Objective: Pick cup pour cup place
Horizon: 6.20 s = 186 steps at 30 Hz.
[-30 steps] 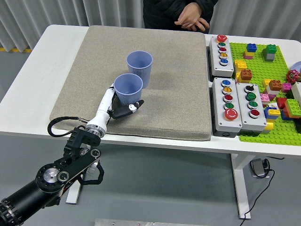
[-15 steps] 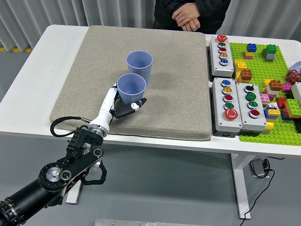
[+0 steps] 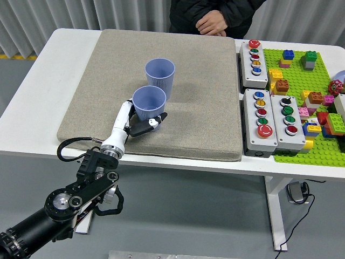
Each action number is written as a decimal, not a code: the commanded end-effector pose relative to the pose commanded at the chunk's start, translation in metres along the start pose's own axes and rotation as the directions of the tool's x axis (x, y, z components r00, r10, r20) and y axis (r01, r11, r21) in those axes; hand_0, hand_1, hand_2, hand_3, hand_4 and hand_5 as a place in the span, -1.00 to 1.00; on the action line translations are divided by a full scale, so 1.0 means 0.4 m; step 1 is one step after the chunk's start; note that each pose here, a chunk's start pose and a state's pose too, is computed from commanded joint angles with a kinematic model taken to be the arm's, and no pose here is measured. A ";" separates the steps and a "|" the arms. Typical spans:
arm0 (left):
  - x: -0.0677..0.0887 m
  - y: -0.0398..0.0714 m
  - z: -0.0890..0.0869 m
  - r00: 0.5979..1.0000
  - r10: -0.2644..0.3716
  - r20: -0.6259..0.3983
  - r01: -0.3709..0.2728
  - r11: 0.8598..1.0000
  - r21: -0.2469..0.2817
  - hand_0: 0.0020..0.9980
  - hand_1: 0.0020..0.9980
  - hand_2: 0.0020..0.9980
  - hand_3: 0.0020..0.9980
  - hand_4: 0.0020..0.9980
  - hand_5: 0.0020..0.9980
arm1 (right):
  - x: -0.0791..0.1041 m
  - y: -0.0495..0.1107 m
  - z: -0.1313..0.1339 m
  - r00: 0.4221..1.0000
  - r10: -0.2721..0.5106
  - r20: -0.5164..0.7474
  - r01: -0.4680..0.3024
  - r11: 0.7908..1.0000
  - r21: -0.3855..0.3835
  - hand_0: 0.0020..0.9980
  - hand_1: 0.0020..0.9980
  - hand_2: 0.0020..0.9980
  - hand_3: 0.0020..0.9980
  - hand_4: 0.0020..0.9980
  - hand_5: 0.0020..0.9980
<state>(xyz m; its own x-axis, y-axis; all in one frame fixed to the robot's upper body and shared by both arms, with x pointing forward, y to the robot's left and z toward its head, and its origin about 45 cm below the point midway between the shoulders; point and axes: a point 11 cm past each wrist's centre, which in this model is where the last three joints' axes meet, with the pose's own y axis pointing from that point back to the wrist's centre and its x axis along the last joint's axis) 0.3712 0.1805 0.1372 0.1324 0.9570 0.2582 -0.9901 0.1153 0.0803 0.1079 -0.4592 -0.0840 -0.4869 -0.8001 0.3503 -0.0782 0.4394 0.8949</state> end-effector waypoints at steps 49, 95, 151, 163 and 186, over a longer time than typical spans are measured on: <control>0.225 -0.165 0.280 0.864 0.144 0.482 -0.053 0.979 -0.197 0.11 -0.04 0.01 -0.01 0.62 -0.60 | 0.010 0.000 -0.008 1.000 0.010 0.023 -0.010 1.000 0.006 0.39 0.26 0.18 0.17 -1.00 -0.43; 0.235 -0.254 0.318 0.322 0.138 0.937 0.056 0.985 -0.164 0.10 -0.02 0.01 0.00 0.55 -0.65 | 0.009 0.003 -0.035 1.000 0.007 0.025 -0.007 1.000 0.023 0.39 0.26 0.18 0.18 -1.00 -0.46; 0.233 -0.258 0.373 0.088 0.207 0.974 0.080 0.974 -0.214 0.08 -0.03 0.01 0.00 0.53 -0.62 | 0.012 0.003 -0.036 1.000 0.009 0.026 -0.009 1.000 0.024 0.39 0.26 0.18 0.18 -1.00 -0.48; 0.236 -0.256 0.376 0.056 0.218 0.974 0.085 0.971 -0.222 0.08 -0.03 0.01 0.00 0.53 -0.62 | 0.013 0.002 -0.034 1.000 0.010 0.024 -0.010 1.000 0.023 0.39 0.26 0.18 0.18 -1.00 -0.49; 0.234 -0.255 0.397 -0.079 0.252 0.965 0.128 0.962 -0.241 0.08 -0.03 0.00 -0.01 0.53 -0.60 | 0.015 0.001 -0.025 1.000 0.013 0.019 -0.013 1.000 0.017 0.39 0.26 0.18 0.18 -1.00 -0.49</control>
<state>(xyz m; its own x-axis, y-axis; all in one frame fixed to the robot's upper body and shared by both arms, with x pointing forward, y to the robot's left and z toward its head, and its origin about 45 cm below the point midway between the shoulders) 0.4922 0.2160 0.3061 -0.2140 -0.3031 0.9286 -0.9471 0.2972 -0.1213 0.1135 -0.4678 -0.0788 -0.5042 -0.7866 0.3566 -0.0861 0.4566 0.8855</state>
